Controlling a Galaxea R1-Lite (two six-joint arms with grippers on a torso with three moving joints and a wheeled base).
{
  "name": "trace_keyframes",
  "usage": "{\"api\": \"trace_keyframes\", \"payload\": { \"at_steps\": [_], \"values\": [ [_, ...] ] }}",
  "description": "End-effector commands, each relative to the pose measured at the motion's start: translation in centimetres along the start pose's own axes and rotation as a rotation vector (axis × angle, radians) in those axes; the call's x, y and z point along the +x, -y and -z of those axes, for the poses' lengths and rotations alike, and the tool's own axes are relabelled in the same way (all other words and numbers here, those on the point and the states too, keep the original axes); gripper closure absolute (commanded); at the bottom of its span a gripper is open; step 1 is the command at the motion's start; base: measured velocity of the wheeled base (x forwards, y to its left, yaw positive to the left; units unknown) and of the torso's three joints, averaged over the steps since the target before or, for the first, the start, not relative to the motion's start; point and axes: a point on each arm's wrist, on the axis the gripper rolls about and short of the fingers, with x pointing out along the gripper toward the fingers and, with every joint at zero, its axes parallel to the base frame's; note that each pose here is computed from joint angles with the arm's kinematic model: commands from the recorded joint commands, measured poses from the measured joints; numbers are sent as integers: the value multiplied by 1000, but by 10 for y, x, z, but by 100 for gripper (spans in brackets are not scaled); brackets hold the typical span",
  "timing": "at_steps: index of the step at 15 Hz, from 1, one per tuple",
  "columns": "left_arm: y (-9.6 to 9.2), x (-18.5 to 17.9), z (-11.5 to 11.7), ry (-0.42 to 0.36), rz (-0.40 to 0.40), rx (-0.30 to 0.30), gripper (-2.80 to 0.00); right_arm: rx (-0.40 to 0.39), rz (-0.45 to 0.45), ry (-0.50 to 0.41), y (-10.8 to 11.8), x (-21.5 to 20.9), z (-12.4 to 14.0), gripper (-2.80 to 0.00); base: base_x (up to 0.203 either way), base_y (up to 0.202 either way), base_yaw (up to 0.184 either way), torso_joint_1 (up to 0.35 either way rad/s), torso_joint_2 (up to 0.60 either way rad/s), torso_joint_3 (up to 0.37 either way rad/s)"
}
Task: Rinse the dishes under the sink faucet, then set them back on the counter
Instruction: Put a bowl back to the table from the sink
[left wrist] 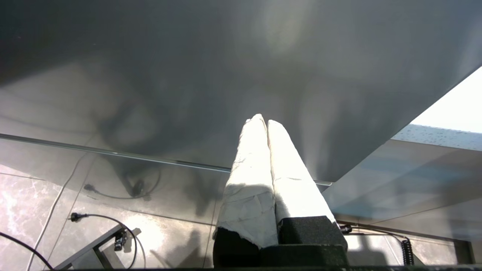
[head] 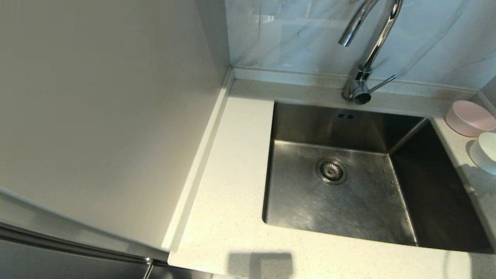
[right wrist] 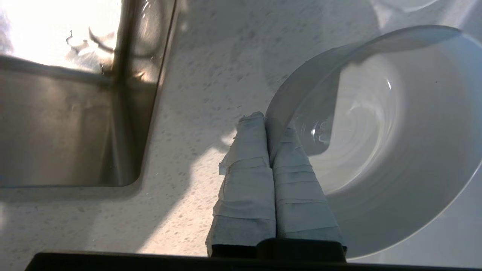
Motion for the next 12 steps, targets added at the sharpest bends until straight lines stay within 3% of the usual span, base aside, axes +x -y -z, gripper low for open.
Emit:
{"api": "trace_keyframes", "payload": {
  "at_steps": [1,4,5,9,12],
  "values": [
    [0,0,0,4,-1,0,0,-5,-20,-24,-4,5,4,0,0,0,0,0,0,0],
    [0,0,0,4,0,0,0,-4,-33,-38,-6,10,6,-5,0,0,0,0,0,0],
    [0,0,0,4,-1,0,0,-1,-33,-37,-6,10,6,-280,0,0,0,0,0,0],
    [0,0,0,4,1,0,0,31,-3,0,-1,13,0,-280,0,0,0,0,0,0],
    [0,0,0,4,0,0,0,124,63,124,6,4,-14,-280,0,0,0,0,0,0]
  ]
}}
